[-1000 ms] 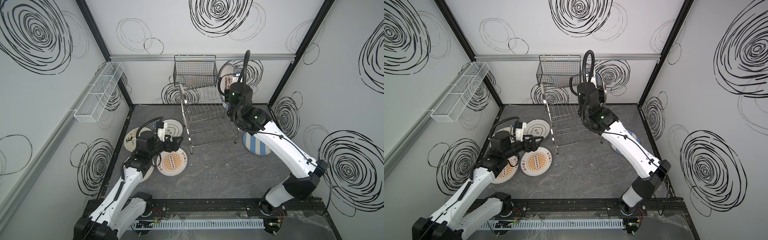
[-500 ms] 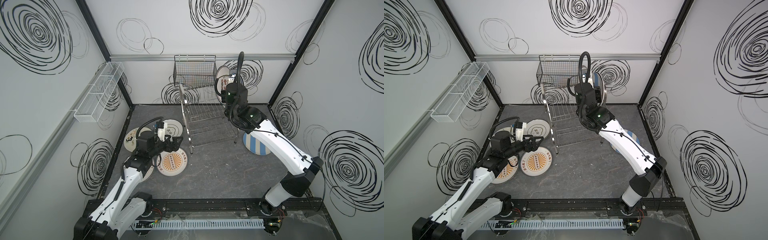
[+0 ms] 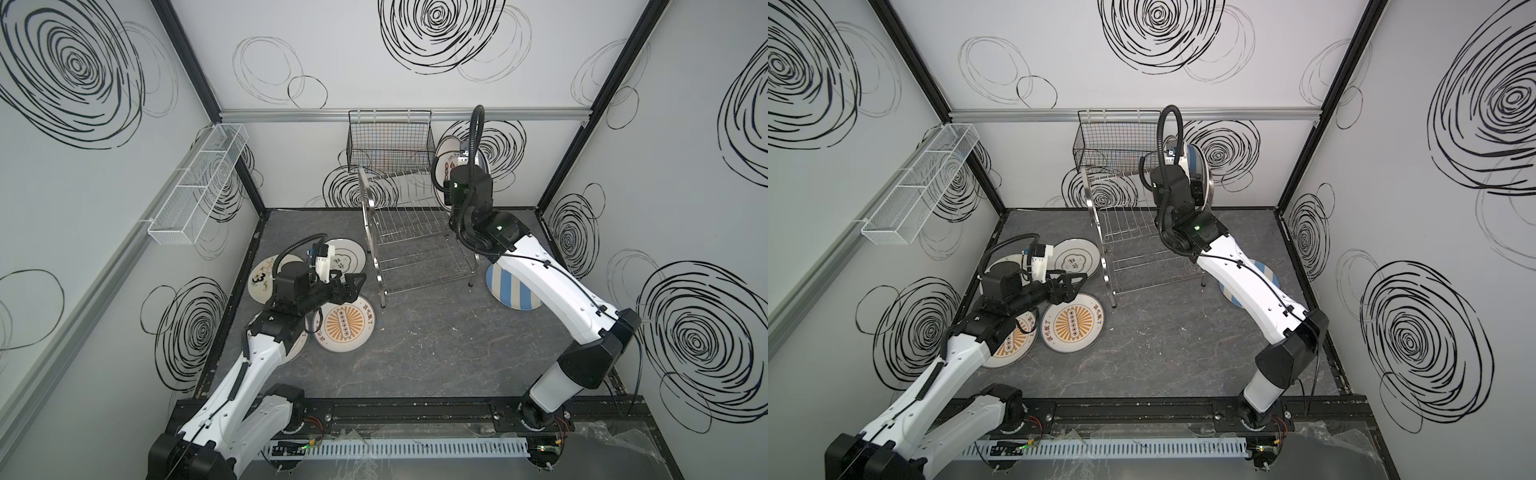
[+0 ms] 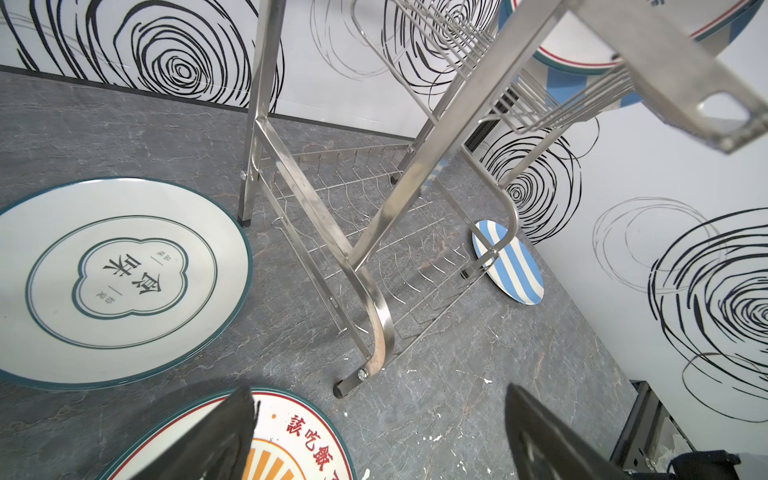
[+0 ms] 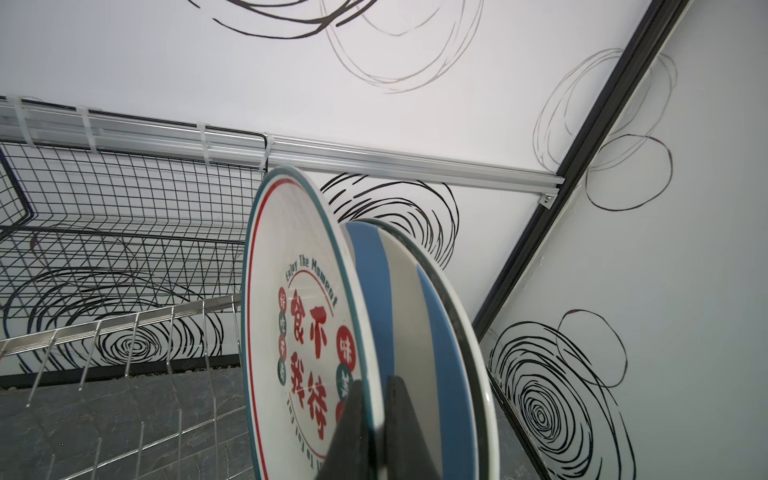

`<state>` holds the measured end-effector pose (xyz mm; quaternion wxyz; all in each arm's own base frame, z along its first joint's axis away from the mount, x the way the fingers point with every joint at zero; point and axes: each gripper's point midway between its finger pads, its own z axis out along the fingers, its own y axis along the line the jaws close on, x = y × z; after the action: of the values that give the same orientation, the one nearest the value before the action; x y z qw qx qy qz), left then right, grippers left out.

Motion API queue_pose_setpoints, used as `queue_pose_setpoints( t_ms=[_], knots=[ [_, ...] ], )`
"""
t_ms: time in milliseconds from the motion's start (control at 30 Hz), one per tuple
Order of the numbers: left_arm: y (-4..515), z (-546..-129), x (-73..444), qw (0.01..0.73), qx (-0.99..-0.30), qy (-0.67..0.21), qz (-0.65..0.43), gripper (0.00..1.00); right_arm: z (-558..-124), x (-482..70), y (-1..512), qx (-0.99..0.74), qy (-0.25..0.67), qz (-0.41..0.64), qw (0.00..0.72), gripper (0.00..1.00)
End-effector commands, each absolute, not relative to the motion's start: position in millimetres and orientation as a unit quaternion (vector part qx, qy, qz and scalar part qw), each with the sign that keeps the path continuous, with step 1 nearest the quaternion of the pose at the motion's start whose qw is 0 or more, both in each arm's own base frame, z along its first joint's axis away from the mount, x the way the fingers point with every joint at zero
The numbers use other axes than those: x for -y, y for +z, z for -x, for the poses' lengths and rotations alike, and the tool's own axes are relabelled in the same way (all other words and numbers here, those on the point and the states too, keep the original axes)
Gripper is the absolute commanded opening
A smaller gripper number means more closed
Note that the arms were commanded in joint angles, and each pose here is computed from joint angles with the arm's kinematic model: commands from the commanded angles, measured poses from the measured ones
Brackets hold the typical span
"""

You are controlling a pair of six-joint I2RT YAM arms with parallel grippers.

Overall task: Load the plates into the dish rack
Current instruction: 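Lower the red-text plate into the rack slot with the right gripper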

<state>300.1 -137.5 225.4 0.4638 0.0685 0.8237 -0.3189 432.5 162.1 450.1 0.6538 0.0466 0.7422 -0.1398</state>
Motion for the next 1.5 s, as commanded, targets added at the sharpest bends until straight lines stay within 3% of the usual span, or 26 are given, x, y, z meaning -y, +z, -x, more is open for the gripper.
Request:
queue_pose_setpoints(
  t_ms=[0, 300, 533, 1033, 1467],
  knots=[
    [227.5, -301.1, 139.8, 0.472, -0.817, -0.324, -0.075, 0.96, -429.5, -159.6, 459.0, -0.732, -0.121, -0.069, 0.667, 0.0],
    [226.5, -300.7, 139.9, 0.47, -0.817, -0.324, -0.075, 0.96, -429.1, -154.8, 445.0, -0.738, -0.131, -0.07, 0.659, 0.0],
    [226.3, -300.7, 140.0, 0.47, -0.817, -0.324, -0.076, 0.96, -424.1, -154.5, 448.4, -0.736, -0.121, -0.064, 0.663, 0.25],
    [227.2, -301.2, 139.3, 0.471, -0.817, -0.324, -0.075, 0.96, -404.4, -161.9, 483.3, -0.731, -0.057, -0.039, 0.679, 0.61],
    [232.6, -300.0, 137.6, 0.481, -0.813, -0.321, -0.075, 0.96, -361.7, -181.4, 527.7, -0.713, 0.083, 0.029, 0.696, 0.74]
  ],
)
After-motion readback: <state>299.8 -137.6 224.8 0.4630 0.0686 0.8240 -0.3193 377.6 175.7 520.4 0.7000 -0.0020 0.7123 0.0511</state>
